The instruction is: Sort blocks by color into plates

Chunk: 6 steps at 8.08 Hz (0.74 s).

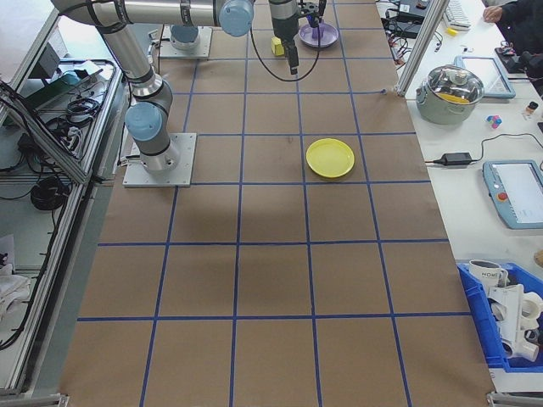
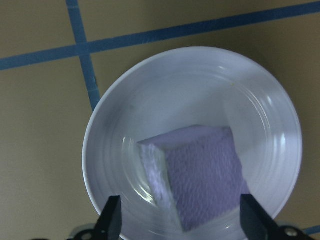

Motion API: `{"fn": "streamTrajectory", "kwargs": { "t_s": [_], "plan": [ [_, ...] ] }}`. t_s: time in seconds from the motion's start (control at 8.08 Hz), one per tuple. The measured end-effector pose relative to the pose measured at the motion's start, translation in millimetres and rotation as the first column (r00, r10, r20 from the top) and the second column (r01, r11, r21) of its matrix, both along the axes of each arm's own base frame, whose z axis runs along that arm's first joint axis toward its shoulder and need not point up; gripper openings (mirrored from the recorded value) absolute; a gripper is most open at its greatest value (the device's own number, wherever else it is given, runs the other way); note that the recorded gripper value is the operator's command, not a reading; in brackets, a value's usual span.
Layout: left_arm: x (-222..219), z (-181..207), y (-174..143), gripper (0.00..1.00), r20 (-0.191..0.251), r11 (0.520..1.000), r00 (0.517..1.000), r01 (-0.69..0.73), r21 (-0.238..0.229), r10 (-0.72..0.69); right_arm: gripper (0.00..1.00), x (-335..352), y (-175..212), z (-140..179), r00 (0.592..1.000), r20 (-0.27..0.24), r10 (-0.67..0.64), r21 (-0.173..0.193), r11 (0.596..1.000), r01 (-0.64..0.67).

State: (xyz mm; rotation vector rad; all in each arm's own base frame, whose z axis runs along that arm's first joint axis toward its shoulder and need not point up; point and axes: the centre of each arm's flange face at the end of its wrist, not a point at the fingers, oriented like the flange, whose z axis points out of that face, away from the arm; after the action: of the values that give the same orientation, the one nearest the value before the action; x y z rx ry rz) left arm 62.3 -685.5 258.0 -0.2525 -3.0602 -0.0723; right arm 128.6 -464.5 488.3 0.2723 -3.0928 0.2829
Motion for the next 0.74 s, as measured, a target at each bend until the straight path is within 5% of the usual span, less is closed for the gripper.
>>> {"fn": "streamTrajectory", "kwargs": {
  "t_s": [0.49, 0.74],
  "plan": [
    [-54, 92, 35, 1.0, 0.031, 0.999, 0.999, 0.022, -0.049, -0.021, 1.0, 0, 0, 0, 1.0, -0.001, 0.0, 0.0, 1.0, 0.0],
    [-69, 84, 72, 1.0, 0.021, 0.987, 0.987, -0.157, 0.021, 0.157, 1.0, 0, 0, 0, 1.0, -0.001, 0.0, 0.0, 1.0, 0.0]
  ]
}}
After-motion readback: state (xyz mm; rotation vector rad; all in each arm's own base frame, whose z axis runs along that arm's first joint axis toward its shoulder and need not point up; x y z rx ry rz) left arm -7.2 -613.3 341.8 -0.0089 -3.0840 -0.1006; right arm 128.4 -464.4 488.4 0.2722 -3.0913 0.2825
